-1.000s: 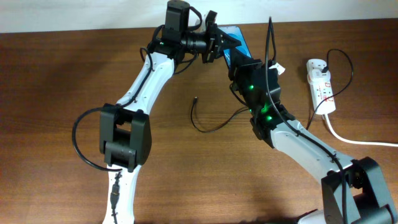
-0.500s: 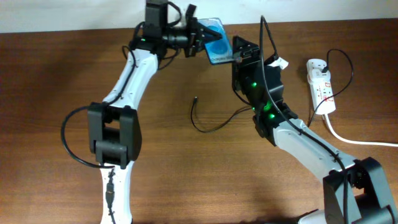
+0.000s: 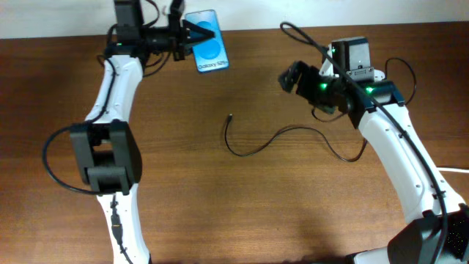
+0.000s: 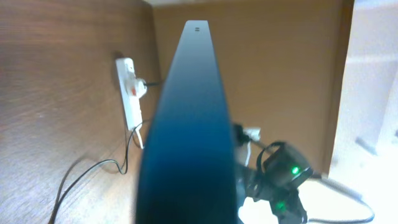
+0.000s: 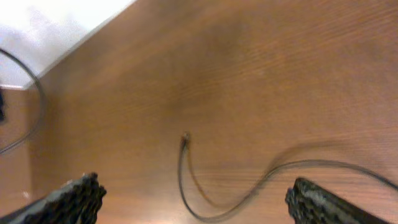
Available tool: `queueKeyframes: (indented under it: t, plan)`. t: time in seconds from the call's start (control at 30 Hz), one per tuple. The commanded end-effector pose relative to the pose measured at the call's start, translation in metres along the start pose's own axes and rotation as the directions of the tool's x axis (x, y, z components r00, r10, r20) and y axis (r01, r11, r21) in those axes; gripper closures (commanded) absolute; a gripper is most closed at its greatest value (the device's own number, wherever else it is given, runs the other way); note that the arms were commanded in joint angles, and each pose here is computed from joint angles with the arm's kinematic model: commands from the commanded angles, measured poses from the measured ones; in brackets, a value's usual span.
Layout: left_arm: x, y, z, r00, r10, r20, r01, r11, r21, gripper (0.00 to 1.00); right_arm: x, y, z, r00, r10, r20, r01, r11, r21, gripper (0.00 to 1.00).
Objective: Plug charger to phone and switch on socket
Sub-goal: 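Grasp the black cable's USB-C end with the right gripper and lift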
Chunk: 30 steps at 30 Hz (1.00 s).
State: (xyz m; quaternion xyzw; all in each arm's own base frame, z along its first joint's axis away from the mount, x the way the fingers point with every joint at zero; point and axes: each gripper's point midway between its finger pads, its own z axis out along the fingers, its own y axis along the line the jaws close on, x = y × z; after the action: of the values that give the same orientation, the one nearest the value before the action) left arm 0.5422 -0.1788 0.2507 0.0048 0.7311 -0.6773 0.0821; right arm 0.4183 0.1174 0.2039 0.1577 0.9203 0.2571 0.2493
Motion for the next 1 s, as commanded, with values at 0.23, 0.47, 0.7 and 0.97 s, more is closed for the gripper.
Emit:
queueKeyframes:
  t: [0.23,0.47,0.7,0.97]
  plan:
    - [-0.035,0.013,-0.084,0.942,-0.268,0.202,0.275,0.962,-0.002,1.00,0.057,0.042,0.091,0.965,-0.148,-0.215,0.145,0.989,-0.029,0.02]
    - [-0.035,0.013,-0.085,0.942,-0.269,0.201,0.274,0.962,-0.002,1.00,0.095,0.049,0.150,0.957,-0.128,-0.262,0.131,0.991,-0.006,0.52]
    - [-0.032,0.011,-0.084,0.946,-0.269,0.178,0.272,0.962,0.007,1.00,0.132,0.041,0.192,0.943,-0.067,-0.326,0.084,0.996,0.039,0.73]
    - [-0.032,0.011,-0.084,0.946,-0.269,0.178,0.272,0.962,0.007,1.00,0.146,0.032,0.220,0.938,-0.057,-0.343,0.075,0.996,0.040,0.73]
